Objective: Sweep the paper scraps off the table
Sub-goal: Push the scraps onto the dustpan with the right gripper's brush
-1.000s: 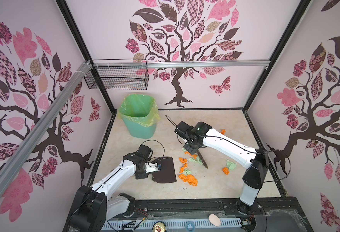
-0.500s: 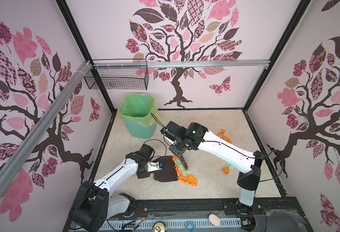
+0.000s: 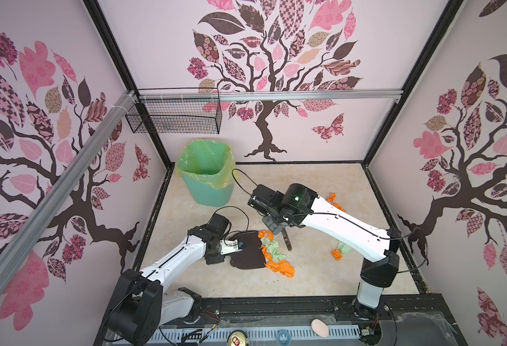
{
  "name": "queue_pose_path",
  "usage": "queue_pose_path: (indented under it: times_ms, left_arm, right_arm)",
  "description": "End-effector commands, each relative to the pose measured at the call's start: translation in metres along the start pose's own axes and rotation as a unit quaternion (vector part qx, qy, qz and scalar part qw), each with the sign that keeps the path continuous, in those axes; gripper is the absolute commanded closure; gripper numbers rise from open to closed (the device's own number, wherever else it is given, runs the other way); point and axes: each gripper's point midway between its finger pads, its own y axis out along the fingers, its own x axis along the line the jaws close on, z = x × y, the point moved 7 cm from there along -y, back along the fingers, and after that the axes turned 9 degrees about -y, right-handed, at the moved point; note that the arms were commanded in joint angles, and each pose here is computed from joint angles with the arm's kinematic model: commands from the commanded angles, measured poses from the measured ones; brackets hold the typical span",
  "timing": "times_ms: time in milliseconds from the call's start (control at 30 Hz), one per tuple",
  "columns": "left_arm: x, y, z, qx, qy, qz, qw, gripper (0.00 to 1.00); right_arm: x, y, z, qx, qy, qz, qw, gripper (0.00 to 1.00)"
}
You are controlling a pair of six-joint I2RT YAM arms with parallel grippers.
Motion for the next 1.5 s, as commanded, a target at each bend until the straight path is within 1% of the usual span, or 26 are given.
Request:
queue_pose_path:
  times_ms: [0, 133, 200, 267, 433, 600, 767, 867, 1000, 1167, 1467]
  left_arm:
    - [-0.005, -0.001, 0.001, -0.007, 0.013, 0.003, 1.0, 0.79]
    - [-0.009, 0.001, 0.004, -0.01, 0.022, 0.004, 1.0, 0.79]
    - [-0.009, 0.003, 0.005, -0.007, 0.025, 0.004, 1.0, 0.79]
    - [-0.011, 0.004, 0.005, -0.009, 0.029, 0.008, 1.0, 0.79]
    - [-0.013, 0.006, 0.005, -0.012, 0.033, 0.014, 0.999, 0.79]
    - [-0.014, 0.006, 0.001, -0.027, 0.033, 0.022, 0.999, 0.79]
    - [-0.015, 0.008, 0.001, -0.027, 0.038, 0.028, 0.999, 0.79]
    - [-0.017, 0.008, 0.002, -0.027, 0.04, 0.029, 0.998, 0.8]
    - [-0.016, 0.009, 0.002, -0.027, 0.038, 0.03, 0.998, 0.8]
    - [-0.016, 0.01, 0.001, -0.026, 0.036, 0.035, 0.998, 0.8]
    - [-0.012, 0.008, -0.003, -0.029, 0.034, 0.034, 0.998, 0.8]
  right_arm:
    - [-0.022, -0.005, 0.042, 0.037, 0.12, 0.036, 0.991, 1.0]
    - [-0.017, 0.009, 0.08, 0.089, 0.179, 0.029, 0.979, 1.0]
    - [-0.013, 0.011, 0.088, 0.104, 0.196, 0.016, 0.975, 1.0]
    - [-0.007, 0.01, 0.09, 0.114, 0.2, 0.001, 0.973, 1.0]
    - [0.015, 0.006, 0.077, 0.118, 0.196, -0.032, 0.973, 1.0]
    - [0.028, 0.015, 0.067, 0.133, 0.209, -0.035, 0.968, 1.0]
    - [0.038, 0.025, 0.058, 0.115, 0.22, -0.049, 0.967, 1.0]
    - [0.043, 0.032, 0.055, 0.115, 0.22, -0.049, 0.968, 1.0]
    - [0.05, 0.038, 0.044, 0.103, 0.211, -0.066, 0.97, 1.0]
    - [0.062, 0.044, 0.023, 0.095, 0.183, -0.084, 0.975, 1.0]
    - [0.075, 0.039, -0.006, 0.08, 0.147, -0.103, 0.98, 1.0]
